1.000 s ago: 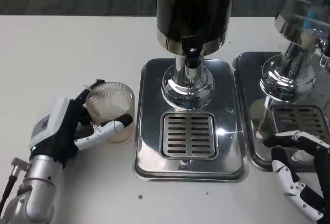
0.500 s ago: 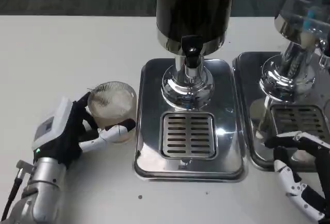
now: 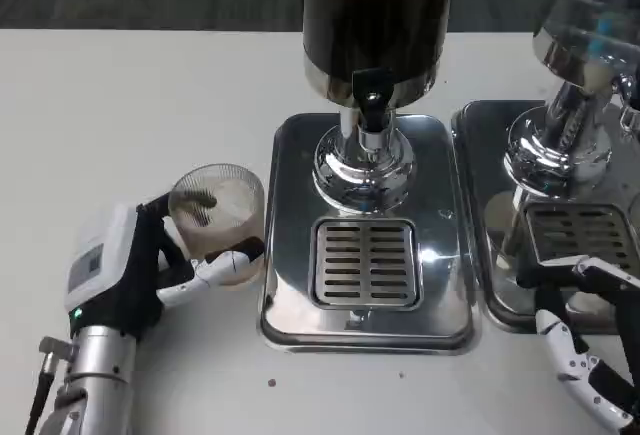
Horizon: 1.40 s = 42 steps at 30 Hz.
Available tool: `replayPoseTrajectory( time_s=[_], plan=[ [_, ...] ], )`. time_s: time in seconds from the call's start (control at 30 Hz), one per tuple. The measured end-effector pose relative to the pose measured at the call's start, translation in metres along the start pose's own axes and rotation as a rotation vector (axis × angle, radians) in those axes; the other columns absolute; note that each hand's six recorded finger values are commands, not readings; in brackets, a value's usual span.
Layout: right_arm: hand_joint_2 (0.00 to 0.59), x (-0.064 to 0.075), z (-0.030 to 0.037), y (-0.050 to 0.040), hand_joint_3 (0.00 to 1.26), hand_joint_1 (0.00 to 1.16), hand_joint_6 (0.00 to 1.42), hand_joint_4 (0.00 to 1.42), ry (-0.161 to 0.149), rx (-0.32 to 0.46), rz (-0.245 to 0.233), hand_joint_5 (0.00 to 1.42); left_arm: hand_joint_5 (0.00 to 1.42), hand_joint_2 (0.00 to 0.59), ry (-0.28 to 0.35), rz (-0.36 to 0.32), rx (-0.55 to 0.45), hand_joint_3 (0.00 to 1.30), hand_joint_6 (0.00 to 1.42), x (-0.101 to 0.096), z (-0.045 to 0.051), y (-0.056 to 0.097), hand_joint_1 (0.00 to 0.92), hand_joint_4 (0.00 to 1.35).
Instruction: Grasp the cup under the faucet to collect the drink, then remove the cup.
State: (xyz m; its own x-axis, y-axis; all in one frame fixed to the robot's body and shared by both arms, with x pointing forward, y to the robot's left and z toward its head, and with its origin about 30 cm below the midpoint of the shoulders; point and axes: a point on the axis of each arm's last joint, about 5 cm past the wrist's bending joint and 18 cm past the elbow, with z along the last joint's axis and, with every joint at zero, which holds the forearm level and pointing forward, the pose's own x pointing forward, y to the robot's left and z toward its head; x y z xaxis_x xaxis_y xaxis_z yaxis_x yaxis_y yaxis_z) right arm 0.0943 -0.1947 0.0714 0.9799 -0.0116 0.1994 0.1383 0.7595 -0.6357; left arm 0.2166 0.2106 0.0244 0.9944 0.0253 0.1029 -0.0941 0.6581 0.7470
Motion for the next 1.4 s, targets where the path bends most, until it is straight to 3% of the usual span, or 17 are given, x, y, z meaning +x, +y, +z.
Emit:
replayPoseTrajectory(
  time_s=[0.37, 0.87, 1.03, 1.4],
  plan=[
    [0.485, 0.0, 0.0, -0.0009, 0.58, 0.38, 0.36, 0.45, 0.001, 0.003, -0.002, 0.41, 1.12, 0.115, 0.007, 0.062, -0.037, 0.67, 1.37, -0.004, 0.0008, -0.004, 0.36, 0.83],
    [0.485, 0.0, -0.0002, -0.0021, 0.57, 0.38, 0.36, 0.45, 0.004, 0.011, 0.002, 0.4, 1.15, 0.117, 0.017, 0.119, -0.059, 0.71, 1.4, -0.016, -0.0046, -0.006, 0.36, 0.87],
    [0.485, 0.0, -0.0001, -0.0022, 0.57, 0.37, 0.35, 0.45, 0.004, 0.013, 0.001, 0.4, 1.15, 0.115, -0.039, 0.145, -0.068, 0.71, 1.4, -0.018, -0.0025, -0.004, 0.364, 0.88],
    [0.485, 0.001, 0.0003, -0.0016, 0.57, 0.37, 0.34, 0.45, 0.002, 0.022, -0.004, 0.4, 1.15, 0.11, -0.185, 0.186, -0.097, 0.71, 1.4, -0.013, 0.0122, 0.002, 0.371, 0.88]
  ],
)
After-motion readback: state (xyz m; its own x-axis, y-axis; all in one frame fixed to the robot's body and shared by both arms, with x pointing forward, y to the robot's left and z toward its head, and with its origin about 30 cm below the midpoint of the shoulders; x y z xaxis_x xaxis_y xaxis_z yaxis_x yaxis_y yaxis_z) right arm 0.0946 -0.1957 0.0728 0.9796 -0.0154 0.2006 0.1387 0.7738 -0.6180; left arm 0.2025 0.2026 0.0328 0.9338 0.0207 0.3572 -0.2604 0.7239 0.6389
